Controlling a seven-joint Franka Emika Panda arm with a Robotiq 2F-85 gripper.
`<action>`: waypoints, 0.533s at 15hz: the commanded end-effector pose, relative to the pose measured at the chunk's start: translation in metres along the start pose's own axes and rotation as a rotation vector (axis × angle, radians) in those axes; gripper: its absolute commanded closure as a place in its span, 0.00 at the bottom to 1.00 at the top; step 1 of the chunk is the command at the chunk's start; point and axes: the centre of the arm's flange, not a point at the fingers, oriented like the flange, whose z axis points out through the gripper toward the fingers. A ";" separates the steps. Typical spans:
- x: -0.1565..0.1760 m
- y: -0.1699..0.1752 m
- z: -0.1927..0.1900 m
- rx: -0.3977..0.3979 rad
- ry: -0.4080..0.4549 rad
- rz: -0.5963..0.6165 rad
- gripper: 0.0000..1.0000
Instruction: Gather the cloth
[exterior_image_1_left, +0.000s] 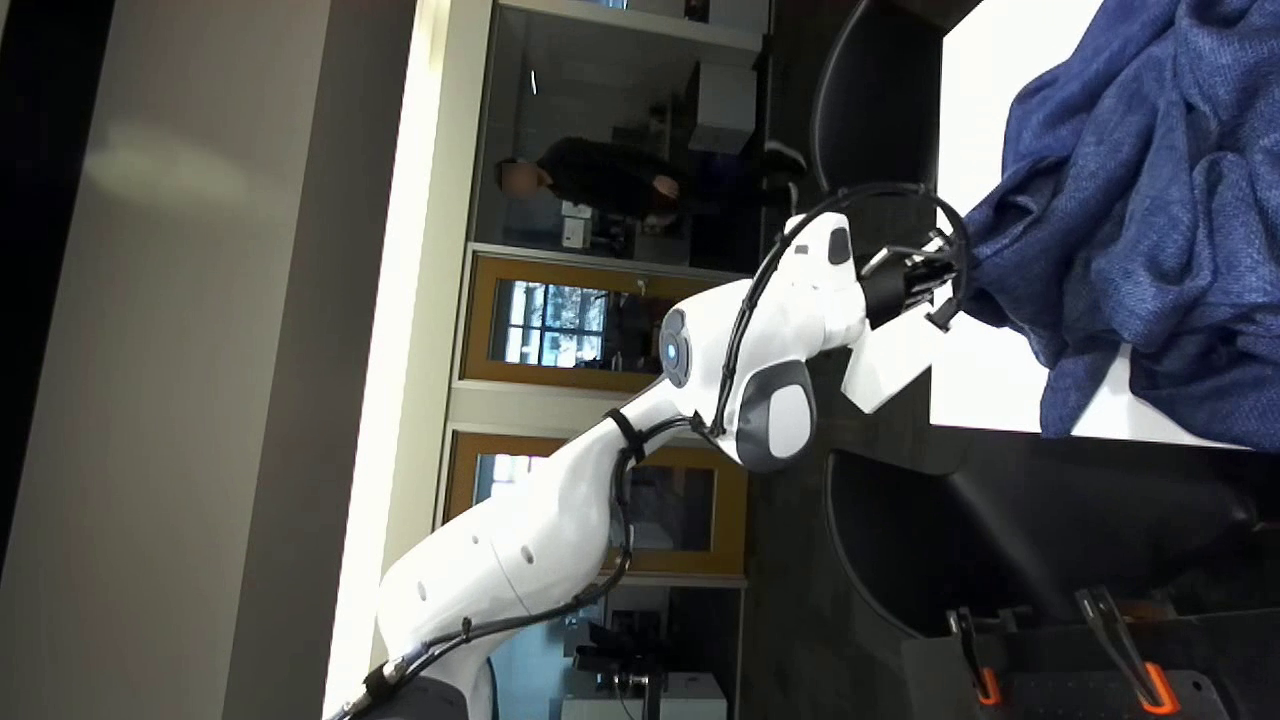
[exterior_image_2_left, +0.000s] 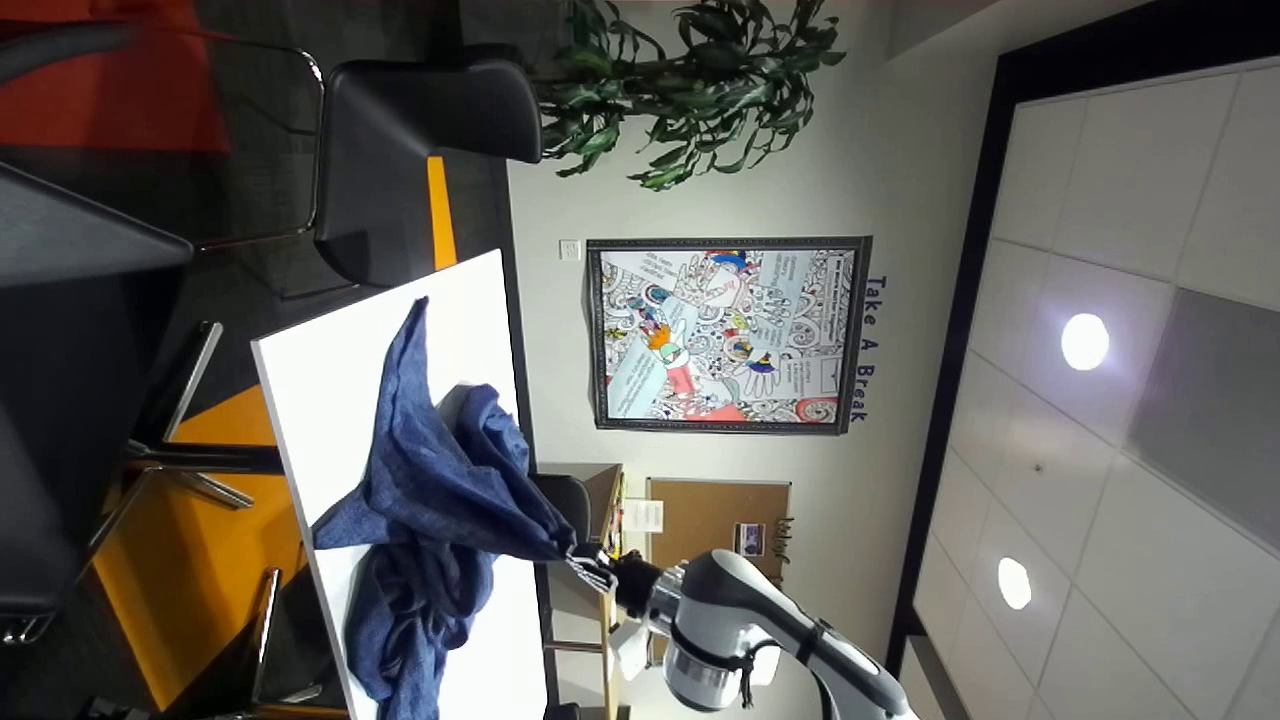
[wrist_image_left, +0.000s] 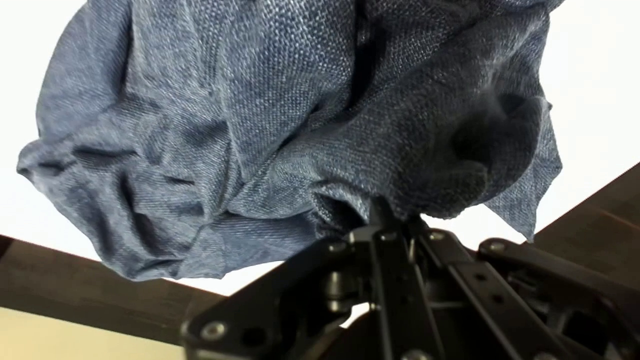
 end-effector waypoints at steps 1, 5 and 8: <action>-0.040 0.020 -0.054 -0.061 0.067 0.158 0.99; -0.046 0.049 -0.068 -0.135 0.085 0.309 0.99; -0.043 0.066 -0.059 -0.140 0.045 0.363 0.99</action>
